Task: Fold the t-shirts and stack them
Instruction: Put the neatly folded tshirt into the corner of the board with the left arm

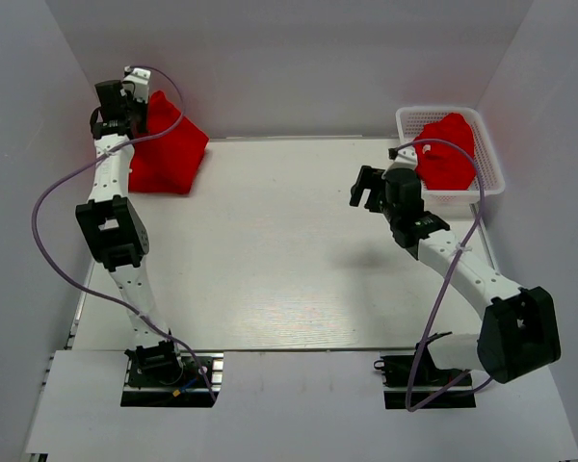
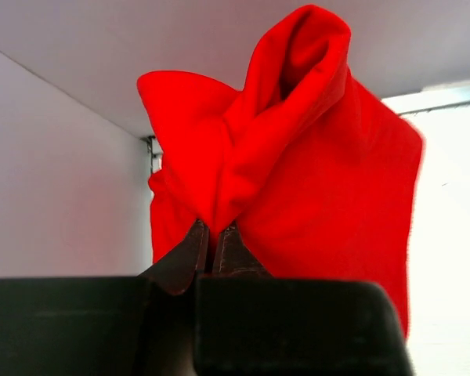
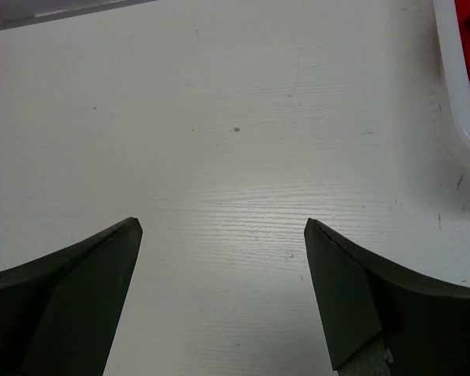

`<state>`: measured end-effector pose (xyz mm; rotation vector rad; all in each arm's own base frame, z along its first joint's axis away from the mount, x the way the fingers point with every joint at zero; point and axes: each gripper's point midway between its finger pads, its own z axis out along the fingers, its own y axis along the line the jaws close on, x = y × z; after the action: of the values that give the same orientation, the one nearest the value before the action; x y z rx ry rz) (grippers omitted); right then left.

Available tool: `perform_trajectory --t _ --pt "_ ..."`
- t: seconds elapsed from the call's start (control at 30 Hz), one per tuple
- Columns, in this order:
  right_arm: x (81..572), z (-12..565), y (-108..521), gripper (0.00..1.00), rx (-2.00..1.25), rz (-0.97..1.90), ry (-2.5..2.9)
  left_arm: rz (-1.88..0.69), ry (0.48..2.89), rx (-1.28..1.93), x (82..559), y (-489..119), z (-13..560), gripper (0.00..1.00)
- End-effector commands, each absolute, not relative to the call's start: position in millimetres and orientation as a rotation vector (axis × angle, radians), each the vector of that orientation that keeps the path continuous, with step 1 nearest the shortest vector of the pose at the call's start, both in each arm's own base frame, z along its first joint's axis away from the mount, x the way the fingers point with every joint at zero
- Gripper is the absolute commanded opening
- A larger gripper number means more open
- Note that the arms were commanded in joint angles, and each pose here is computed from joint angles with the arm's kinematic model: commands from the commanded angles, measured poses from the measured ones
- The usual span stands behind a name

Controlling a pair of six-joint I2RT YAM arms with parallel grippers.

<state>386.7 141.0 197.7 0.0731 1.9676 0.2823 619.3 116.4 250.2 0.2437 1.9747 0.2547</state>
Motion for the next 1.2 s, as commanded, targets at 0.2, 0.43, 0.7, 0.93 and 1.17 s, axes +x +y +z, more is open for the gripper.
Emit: perform_trajectory --t 0.2,0.43,0.7,0.93,1.17 --pt "406 216 155 0.90 0.080 0.332 1.926 0.294 1.953 0.178 637 140 232 0.00" --pt "410 209 158 0.90 0.088 0.335 1.946 0.396 1.974 0.064 634 171 217 0.00" --pt "415 203 162 0.90 0.084 0.340 1.967 0.438 2.015 -0.066 628 193 186 0.00" --pt "418 196 167 0.90 0.077 0.352 1.985 0.471 2.034 -0.108 627 200 166 0.00" --pt "420 193 171 0.90 0.069 0.365 1.999 0.511 2.038 -0.200 625 215 157 0.00"
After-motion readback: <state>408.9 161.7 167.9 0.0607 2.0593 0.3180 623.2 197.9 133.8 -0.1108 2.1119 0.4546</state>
